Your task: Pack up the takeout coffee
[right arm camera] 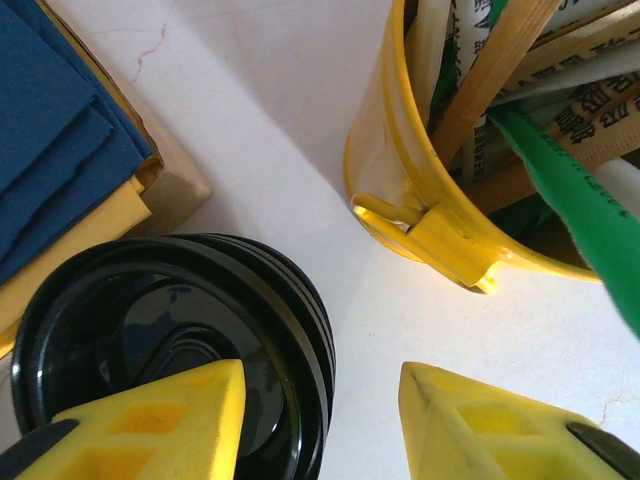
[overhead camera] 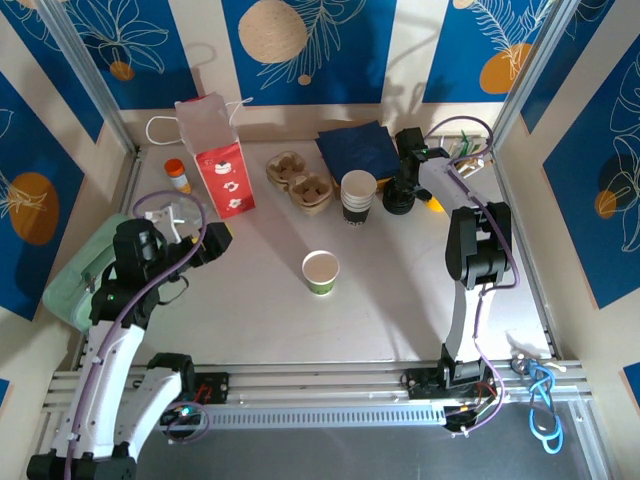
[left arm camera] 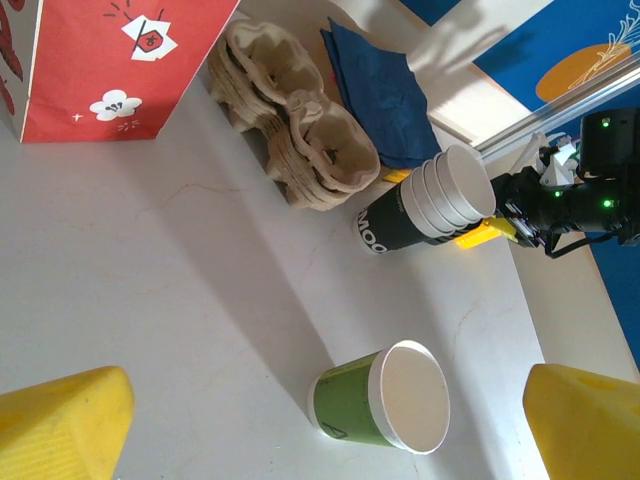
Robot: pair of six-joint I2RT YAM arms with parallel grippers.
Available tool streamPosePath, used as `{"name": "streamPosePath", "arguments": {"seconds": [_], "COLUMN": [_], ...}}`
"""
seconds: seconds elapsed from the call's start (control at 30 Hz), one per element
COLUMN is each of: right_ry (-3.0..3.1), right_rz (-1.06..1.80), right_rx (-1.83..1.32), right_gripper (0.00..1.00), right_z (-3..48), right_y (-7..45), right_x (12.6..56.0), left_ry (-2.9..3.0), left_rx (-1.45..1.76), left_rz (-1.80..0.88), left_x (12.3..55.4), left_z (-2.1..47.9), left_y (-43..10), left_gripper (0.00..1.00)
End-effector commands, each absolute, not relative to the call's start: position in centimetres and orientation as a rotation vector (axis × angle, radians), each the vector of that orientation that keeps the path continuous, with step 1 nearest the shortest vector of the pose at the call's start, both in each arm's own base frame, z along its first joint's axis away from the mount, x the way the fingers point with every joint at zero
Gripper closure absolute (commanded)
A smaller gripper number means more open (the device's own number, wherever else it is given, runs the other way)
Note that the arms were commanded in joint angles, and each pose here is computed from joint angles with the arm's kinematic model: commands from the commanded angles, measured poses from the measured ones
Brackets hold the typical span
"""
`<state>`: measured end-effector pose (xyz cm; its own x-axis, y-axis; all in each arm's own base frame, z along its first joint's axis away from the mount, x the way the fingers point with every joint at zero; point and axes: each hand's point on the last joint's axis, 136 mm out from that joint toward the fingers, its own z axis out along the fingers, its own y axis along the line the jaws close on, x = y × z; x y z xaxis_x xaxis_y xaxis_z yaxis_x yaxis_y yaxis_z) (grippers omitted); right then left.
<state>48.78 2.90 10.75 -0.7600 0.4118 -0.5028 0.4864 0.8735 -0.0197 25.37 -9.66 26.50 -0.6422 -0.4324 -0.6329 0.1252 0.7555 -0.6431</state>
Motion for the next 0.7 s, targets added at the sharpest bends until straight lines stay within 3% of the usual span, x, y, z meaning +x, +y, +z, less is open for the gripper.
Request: {"name": "streamPosePath", "arguments": {"seconds": [0.0,0.67], "right_ry": [2.559,2.574], "right_rz": [-0.160,-0.116], "right_rx": [0.675,0.663], "right_gripper": [0.57,0.74], "right_z": [10.38,9.98], "right_y": [3.40,4.15], "right_x": [49.12,49.85], "left_ry": [2.095,2.092], "left_rx": [-0.202,-0.199], "left_rz": [-0.839,-0.842], "left_x": [25.50,25.94], "left_z": [27.38,27.72], "left_y": [-9.77,-9.86], "left_gripper": [0.01,0.01]}}
